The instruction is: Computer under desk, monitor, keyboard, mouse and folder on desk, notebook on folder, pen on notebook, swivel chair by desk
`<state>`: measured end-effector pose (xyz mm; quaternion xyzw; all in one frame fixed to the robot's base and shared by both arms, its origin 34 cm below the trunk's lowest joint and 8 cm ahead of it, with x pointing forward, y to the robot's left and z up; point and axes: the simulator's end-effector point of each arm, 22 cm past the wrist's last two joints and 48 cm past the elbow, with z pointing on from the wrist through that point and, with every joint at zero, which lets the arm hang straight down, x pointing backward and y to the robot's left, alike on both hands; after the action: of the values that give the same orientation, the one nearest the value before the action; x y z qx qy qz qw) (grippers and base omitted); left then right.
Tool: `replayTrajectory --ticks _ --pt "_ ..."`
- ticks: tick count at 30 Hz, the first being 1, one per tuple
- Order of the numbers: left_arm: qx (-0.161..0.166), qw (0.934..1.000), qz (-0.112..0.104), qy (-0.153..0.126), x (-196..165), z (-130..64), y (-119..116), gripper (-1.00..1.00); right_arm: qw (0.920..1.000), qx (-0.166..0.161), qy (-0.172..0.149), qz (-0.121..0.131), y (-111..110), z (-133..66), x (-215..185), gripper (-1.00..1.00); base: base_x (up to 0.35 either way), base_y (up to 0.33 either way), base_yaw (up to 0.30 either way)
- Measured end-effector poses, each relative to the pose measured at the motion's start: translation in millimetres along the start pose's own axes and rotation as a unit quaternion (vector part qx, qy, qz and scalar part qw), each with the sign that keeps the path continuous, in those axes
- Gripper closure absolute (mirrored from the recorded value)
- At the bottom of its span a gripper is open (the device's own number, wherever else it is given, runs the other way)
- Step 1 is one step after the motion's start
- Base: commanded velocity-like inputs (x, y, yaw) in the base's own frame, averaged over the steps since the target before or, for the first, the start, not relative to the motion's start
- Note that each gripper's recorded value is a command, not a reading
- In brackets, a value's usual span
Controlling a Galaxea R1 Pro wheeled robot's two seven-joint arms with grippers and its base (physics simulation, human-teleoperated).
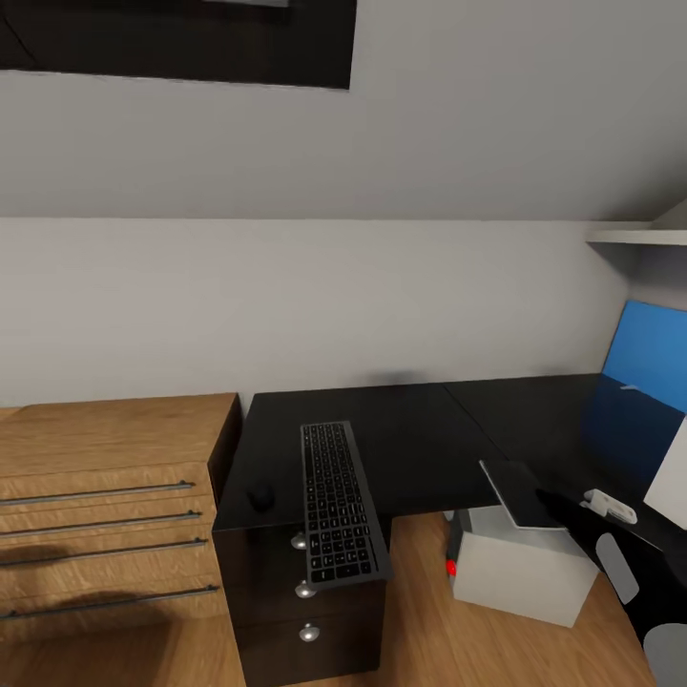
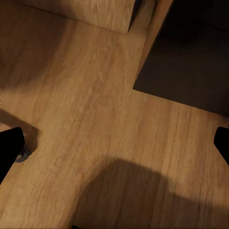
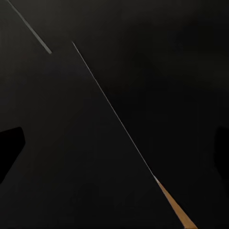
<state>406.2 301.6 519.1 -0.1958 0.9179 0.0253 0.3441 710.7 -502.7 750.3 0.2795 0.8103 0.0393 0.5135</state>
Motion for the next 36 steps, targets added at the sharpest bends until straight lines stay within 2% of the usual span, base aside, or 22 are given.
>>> replayTrajectory --ticks 9,27,33,35,36 --pt "-0.001 1.0 0.0 0.001 -11 -11.7 -2 -1.0 0.9998 -0.009 -0.019 -0.003 16 -8.9 -30 -1.0 0.0 0.0 0.0" --pt "0.0 1.0 -0.002 0.003 -31 -35.1 -8 -1.0 0.9997 -0.011 -0.02 -0.005 30 -22.1 -57 -1.0 0.0 0.0 0.0" --pt "-0.002 1.0 0.0 0.006 -34 -42.1 -7 -1.0 0.9986 -0.028 -0.043 -0.009 55 -31.4 -83 -1.0 0.0 0.0 0.0" --pt "-0.004 0.9999 0.002 0.01 -31 -43.3 -6 -1.0 0.9968 -0.043 -0.066 -0.012 73 -39.6 -102 -1.0 0.0 0.0 0.0" --pt "-0.003 0.9999 0.005 0.011 -29 -43.5 -8 -1.0 0.9944 -0.058 -0.087 -0.016 90 -50.2 -115 -1.0 0.0 0.0 0.0"
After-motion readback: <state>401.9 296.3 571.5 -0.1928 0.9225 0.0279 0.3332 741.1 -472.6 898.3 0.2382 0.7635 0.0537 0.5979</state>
